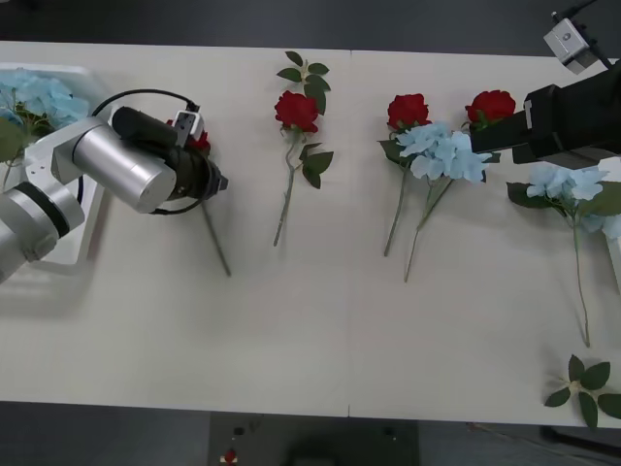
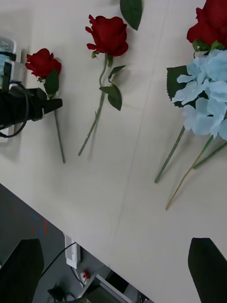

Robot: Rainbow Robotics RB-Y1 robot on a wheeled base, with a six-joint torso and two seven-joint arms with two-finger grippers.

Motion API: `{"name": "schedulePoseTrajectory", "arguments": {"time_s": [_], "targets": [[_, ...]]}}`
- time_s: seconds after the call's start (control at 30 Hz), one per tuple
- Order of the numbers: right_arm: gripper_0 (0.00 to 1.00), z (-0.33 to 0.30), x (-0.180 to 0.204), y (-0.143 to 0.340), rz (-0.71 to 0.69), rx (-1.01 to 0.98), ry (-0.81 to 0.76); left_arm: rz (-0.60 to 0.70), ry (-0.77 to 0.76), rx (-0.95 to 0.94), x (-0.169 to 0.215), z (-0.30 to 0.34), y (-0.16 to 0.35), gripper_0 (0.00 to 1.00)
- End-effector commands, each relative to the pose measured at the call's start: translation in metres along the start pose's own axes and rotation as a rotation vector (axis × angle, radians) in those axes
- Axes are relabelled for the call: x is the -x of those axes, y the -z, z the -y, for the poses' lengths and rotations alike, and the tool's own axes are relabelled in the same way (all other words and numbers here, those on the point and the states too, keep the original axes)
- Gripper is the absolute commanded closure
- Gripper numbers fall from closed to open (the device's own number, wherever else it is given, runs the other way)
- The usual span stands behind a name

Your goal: Put the red flowers into the right box and the blue flowers into the left box

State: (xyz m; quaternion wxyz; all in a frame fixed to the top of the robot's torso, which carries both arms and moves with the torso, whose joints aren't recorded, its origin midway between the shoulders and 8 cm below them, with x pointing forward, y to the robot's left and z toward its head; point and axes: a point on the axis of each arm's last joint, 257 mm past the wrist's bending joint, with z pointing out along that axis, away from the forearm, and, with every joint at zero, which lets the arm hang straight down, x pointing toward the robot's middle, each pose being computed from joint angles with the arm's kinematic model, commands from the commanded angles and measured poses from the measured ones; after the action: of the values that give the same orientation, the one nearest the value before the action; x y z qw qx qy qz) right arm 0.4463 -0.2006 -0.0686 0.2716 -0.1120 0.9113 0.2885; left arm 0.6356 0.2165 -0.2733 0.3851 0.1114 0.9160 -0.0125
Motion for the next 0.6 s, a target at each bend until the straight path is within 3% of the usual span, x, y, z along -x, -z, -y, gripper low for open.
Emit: {"name": "schedulePoseTrajectory", "arguments": {"time_s": [0.03, 0.5, 0.53, 0.57, 0.6], "targets": [[0.10, -0.012, 0.014, 0.007, 0.028, 0.011, 0.017, 0.089, 0.025, 0.007, 0.023, -0.014, -0.005, 0.00], [0.11, -0.007, 0.014, 0.006, 0.028, 0.003, 0.011, 0.100, 0.005, 0.113, 0.008, -0.042, -0.034, 0.00], [0.10, -0.006, 0.015, 0.007, 0.029, 0.001, 0.011, 0.102, 0.003, 0.110, 0.009, -0.040, -0.034, 0.08], [0.10, -0.006, 0.015, 0.006, 0.029, 0.002, 0.009, 0.102, 0.000, 0.111, 0.009, -0.040, -0.034, 0.60], [0.11, -0.006, 0.015, 0.007, 0.029, 0.001, 0.009, 0.103, 0.001, 0.109, 0.010, -0.040, -0.034, 1.00]]}}
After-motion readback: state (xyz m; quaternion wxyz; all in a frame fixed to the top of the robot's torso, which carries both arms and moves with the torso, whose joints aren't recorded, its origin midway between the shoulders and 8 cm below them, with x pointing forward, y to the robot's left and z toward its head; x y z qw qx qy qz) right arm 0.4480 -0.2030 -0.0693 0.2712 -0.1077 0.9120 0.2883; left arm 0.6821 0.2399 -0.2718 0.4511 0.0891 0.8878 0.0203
